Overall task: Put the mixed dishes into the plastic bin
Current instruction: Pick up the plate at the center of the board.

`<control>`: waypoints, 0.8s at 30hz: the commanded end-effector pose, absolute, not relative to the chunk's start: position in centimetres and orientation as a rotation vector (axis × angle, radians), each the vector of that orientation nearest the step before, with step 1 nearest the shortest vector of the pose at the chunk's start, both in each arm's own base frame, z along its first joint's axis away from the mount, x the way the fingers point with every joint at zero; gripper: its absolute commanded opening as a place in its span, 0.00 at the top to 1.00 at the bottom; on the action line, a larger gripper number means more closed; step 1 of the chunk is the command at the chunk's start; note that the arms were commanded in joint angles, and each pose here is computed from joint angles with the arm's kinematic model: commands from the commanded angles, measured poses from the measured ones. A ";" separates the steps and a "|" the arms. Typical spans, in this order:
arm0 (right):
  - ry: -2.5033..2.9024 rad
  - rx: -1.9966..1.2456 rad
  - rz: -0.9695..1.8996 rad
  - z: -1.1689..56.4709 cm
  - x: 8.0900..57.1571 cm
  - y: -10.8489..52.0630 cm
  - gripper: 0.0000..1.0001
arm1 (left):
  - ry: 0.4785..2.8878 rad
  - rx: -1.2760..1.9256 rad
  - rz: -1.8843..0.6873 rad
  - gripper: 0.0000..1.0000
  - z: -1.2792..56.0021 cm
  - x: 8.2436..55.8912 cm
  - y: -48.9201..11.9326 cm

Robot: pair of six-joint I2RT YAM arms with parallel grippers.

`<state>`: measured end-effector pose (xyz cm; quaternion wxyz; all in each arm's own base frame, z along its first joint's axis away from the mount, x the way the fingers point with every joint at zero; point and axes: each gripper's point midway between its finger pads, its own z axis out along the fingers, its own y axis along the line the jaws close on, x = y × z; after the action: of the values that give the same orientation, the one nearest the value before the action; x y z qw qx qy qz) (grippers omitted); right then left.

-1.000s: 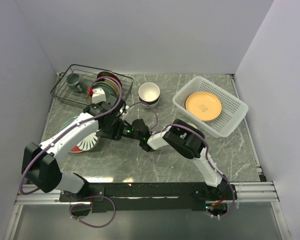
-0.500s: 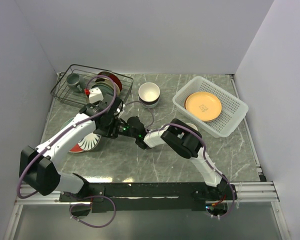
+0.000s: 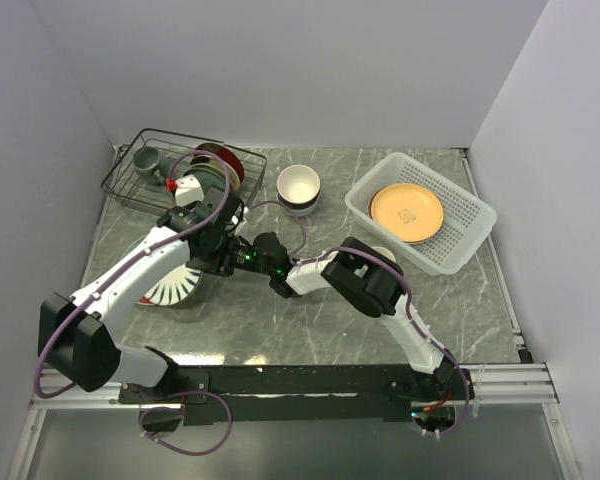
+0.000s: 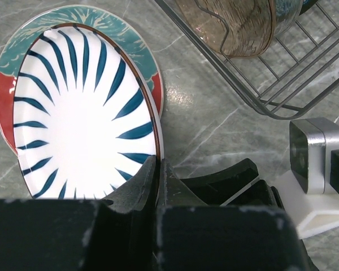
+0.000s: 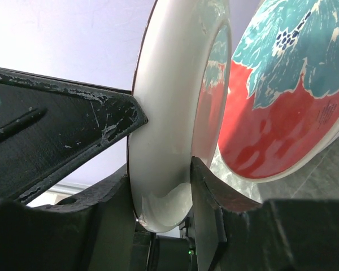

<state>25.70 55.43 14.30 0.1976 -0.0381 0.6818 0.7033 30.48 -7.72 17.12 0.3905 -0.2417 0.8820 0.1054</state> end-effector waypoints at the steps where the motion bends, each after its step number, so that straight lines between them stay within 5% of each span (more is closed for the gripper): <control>1: 1.877 -0.044 1.987 14.5 26.8 55.2 0.69 | 2.121 -0.656 0.115 0.93 21.2 31.4 -8.7; 14: 1.814 -0.060 2.053 16.7 26.3 53.9 0.99 | 2.093 -0.644 0.032 0.74 22.9 30.9 -9.0; 20: 1.825 -0.083 2.072 17.5 26.2 53.7 1.00 | 2.071 -0.641 0.020 0.68 24.0 30.5 -8.5; 24: 1.824 -0.127 2.092 18.3 26.1 53.3 1.00 | 2.028 -0.626 -0.022 0.49 25.8 30.2 -8.4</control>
<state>26.62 53.45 9.82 0.1534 0.0112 0.7270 0.6692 30.00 -8.19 21.78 0.4448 -0.2521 0.8588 0.0327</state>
